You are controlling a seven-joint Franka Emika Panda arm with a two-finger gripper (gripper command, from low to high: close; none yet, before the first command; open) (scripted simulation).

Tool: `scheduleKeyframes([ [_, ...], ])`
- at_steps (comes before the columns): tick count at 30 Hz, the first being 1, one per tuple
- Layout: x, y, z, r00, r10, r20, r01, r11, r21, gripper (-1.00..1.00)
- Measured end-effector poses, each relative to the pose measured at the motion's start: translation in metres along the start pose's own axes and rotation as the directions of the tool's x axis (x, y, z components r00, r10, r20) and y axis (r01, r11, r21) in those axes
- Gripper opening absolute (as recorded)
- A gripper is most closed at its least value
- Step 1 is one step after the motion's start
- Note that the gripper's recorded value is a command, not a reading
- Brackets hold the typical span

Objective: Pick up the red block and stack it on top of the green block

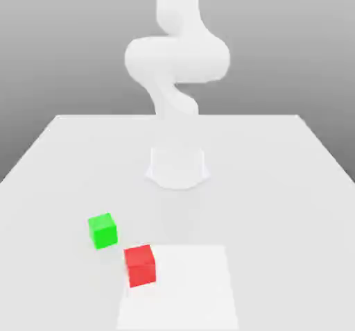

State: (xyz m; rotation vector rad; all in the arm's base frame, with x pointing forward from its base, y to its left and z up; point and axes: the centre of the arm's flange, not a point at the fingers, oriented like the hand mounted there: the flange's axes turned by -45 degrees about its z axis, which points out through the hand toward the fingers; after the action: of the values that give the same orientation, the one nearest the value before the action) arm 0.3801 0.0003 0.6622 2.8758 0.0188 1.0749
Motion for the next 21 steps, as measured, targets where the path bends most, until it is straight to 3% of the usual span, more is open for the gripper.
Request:
scheduleKeyframes([
  [4,-0.026,0.004,0.096,0.985,-0.079,0.153,0.089,0.994,-0.06,0.0],
  [9,-0.082,0.021,0.198,0.931,-0.149,0.334,0.177,0.983,-0.053,0.0],
  [15,-0.174,0.04,0.289,0.834,-0.221,0.506,0.227,0.973,0.05,0.0],
  [21,-0.274,0.042,0.341,0.746,-0.295,0.597,0.204,0.955,0.217,0.0],
])
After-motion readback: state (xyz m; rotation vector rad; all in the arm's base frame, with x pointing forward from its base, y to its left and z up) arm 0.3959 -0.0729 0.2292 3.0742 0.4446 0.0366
